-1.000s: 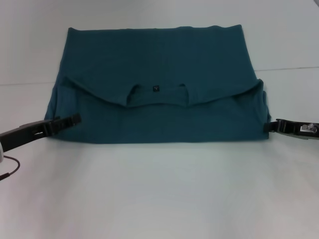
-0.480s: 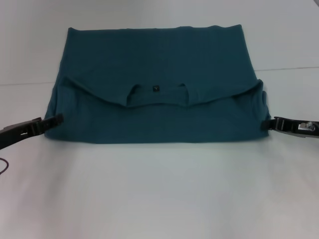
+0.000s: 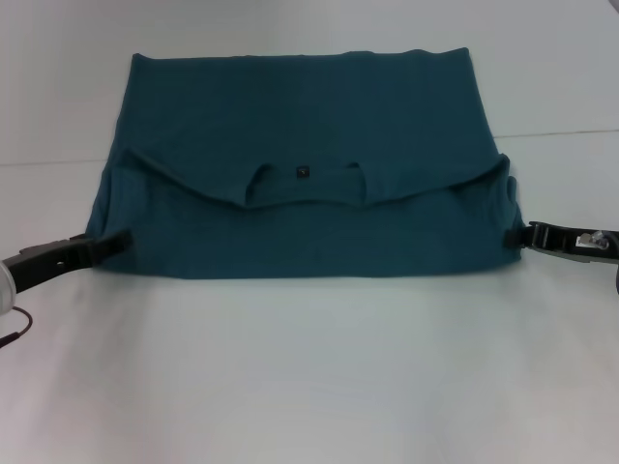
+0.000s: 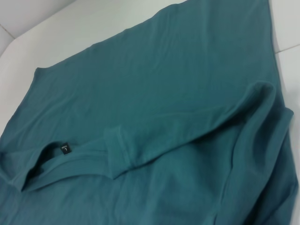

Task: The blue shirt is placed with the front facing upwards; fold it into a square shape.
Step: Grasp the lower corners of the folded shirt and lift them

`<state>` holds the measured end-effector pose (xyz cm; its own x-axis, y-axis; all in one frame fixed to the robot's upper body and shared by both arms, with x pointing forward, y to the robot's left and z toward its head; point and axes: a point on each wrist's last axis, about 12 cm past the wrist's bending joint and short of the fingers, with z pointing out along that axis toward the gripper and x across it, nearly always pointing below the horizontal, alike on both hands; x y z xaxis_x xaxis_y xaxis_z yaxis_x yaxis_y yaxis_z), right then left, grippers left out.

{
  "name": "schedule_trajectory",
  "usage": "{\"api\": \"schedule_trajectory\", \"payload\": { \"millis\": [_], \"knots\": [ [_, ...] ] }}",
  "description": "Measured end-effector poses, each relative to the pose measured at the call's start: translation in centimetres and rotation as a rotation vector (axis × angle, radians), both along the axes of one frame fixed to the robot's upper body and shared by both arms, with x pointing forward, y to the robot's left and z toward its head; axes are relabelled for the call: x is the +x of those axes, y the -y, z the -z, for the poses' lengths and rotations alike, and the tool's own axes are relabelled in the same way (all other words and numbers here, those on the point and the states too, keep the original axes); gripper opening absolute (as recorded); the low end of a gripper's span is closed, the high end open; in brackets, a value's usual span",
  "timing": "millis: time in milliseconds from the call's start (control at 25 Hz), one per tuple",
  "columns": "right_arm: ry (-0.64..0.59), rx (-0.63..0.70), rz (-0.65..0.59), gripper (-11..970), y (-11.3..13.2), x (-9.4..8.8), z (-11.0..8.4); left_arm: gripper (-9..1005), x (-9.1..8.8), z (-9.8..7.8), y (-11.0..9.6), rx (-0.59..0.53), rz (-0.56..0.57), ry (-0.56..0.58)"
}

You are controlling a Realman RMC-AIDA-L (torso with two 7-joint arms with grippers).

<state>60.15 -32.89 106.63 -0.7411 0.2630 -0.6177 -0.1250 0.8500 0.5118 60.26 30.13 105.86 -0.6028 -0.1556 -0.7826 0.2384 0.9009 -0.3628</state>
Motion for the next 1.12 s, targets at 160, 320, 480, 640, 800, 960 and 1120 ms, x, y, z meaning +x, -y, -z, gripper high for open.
{"api": "schedule_trajectory", "payload": {
  "millis": [160,320,480,640,800,960,1120],
  "knots": [
    [0.000,0.001,0.000,6,-0.1,0.0,0.0,751,0.1,0.2,0.3,0.020,-0.009,0.003],
    [0.000,0.003,0.000,6,-0.1,0.0,0.0,751,0.2,0.5,0.4,0.035,-0.018,0.002],
    [0.000,0.003,0.001,6,-0.1,0.0,0.0,751,0.2,0.6,0.7,0.043,-0.012,0.000],
    [0.000,0.003,0.001,7,-0.1,0.0,0.0,751,0.2,0.7,0.9,0.046,-0.003,-0.004],
    [0.000,0.003,0.001,7,0.0,0.0,0.0,751,0.2,0.8,1.1,0.047,0.002,-0.007],
    [-0.001,0.003,0.002,7,0.0,-0.1,0.1,750,0.1,0.9,1.2,0.048,0.008,-0.010],
    [-0.002,0.006,0.004,7,0.0,-0.1,0.1,747,0.1,0.9,1.3,0.049,0.011,-0.011]
  ]
}}
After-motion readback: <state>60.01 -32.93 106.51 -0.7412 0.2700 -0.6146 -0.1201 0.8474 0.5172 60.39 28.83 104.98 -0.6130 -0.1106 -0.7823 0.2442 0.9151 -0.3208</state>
